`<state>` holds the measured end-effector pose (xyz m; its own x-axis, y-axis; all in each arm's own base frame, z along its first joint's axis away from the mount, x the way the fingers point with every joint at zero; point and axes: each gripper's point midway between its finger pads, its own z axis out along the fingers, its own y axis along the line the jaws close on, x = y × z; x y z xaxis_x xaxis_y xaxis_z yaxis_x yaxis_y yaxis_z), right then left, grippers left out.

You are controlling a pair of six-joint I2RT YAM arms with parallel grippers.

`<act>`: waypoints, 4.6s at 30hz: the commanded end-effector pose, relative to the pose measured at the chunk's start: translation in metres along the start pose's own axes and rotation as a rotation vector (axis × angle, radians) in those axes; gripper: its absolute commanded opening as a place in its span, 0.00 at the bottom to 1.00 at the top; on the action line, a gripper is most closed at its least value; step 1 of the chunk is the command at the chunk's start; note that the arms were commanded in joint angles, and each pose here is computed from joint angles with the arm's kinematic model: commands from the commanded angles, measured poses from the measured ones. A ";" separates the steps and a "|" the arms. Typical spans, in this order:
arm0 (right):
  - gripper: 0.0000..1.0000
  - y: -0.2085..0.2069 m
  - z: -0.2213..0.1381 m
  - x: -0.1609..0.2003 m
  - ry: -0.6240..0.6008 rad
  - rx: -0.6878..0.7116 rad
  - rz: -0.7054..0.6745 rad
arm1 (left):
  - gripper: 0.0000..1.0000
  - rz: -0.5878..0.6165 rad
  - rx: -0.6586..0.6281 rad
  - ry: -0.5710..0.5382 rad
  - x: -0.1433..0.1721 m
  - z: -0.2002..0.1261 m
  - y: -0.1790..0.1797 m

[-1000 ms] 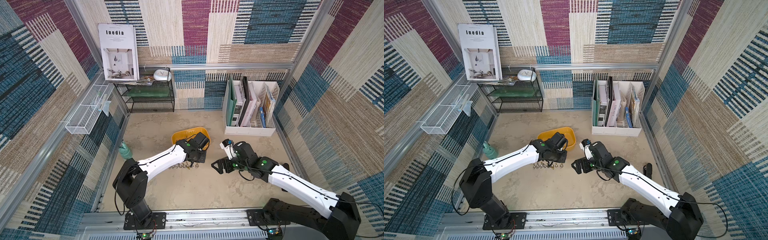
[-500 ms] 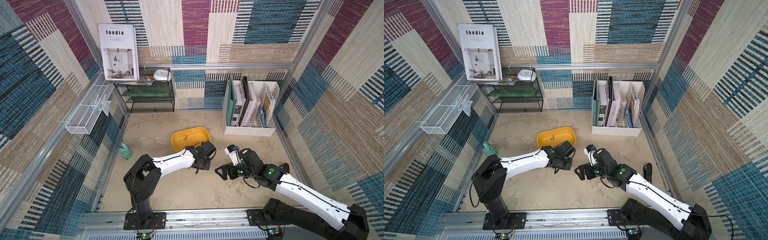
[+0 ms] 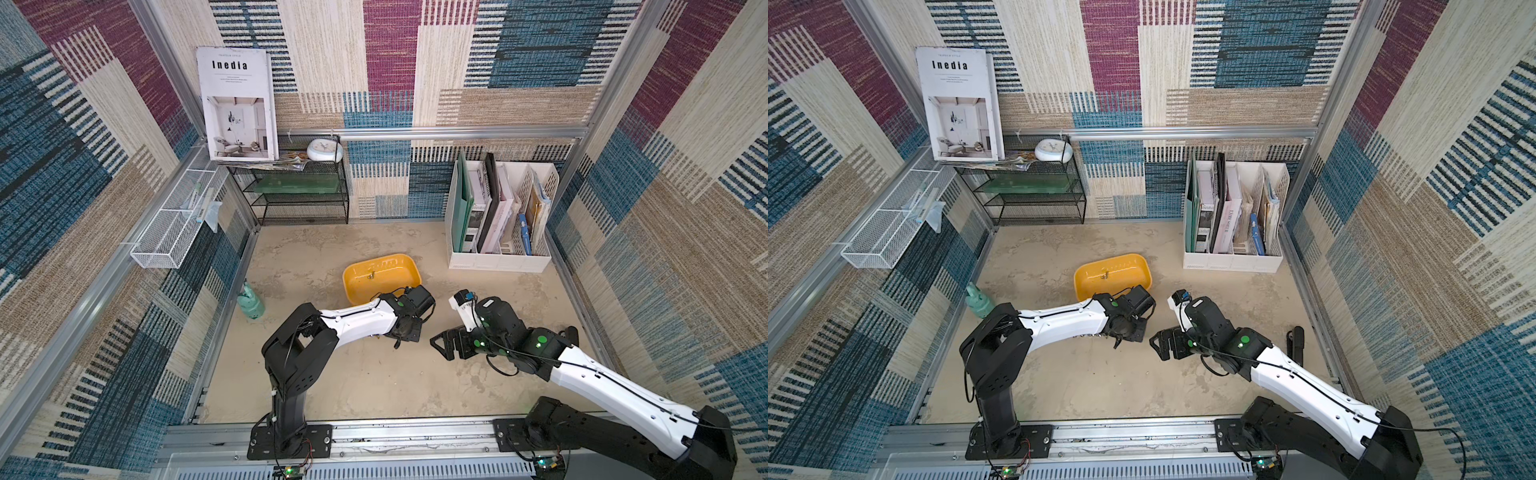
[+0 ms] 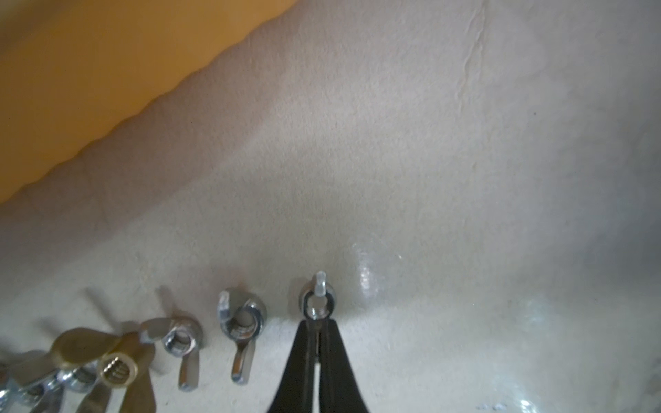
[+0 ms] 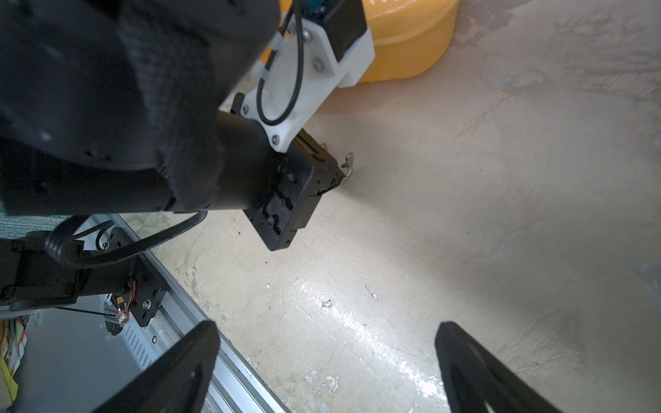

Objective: Take out the wing nut from the storage box
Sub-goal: Place the wing nut at the center of the board, then pick up the wing nut from the storage box, then place the wing nut at the center of the board.

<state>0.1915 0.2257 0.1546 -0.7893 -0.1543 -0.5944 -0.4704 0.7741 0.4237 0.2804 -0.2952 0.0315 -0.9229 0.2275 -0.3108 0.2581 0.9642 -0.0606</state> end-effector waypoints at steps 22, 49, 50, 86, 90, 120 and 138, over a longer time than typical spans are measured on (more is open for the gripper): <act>0.99 0.000 0.003 -0.010 -0.027 0.015 -0.005 | 0.37 0.000 0.034 -0.049 -0.012 -0.044 0.001; 0.99 0.030 0.037 -0.081 -0.074 -0.014 -0.114 | 0.99 -0.148 -0.022 -0.199 -0.123 -0.077 0.115; 0.99 0.030 0.040 -0.083 -0.074 -0.007 -0.112 | 0.99 -0.151 -0.026 -0.197 -0.127 -0.074 0.119; 0.99 0.020 0.080 -0.116 -0.015 0.071 -0.148 | 0.30 -0.126 -0.003 -0.048 -0.163 0.037 0.161; 0.99 0.019 0.081 -0.116 -0.008 0.073 -0.153 | 0.21 -0.124 -0.002 -0.044 -0.163 0.040 0.160; 0.99 0.016 0.053 -0.072 0.018 0.003 -0.131 | 0.03 -0.098 0.047 -0.162 -0.121 -0.061 0.094; 0.99 0.005 -0.004 0.000 -0.006 -0.012 -0.021 | 0.03 0.001 0.112 -0.113 -0.045 -0.058 -0.018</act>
<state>0.1920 0.2338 0.1625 -0.7565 -0.1932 -0.6248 -0.5278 0.7445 0.4088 0.3030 -0.3079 0.1069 -0.8820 0.2236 -0.4149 0.3113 0.9373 -0.1567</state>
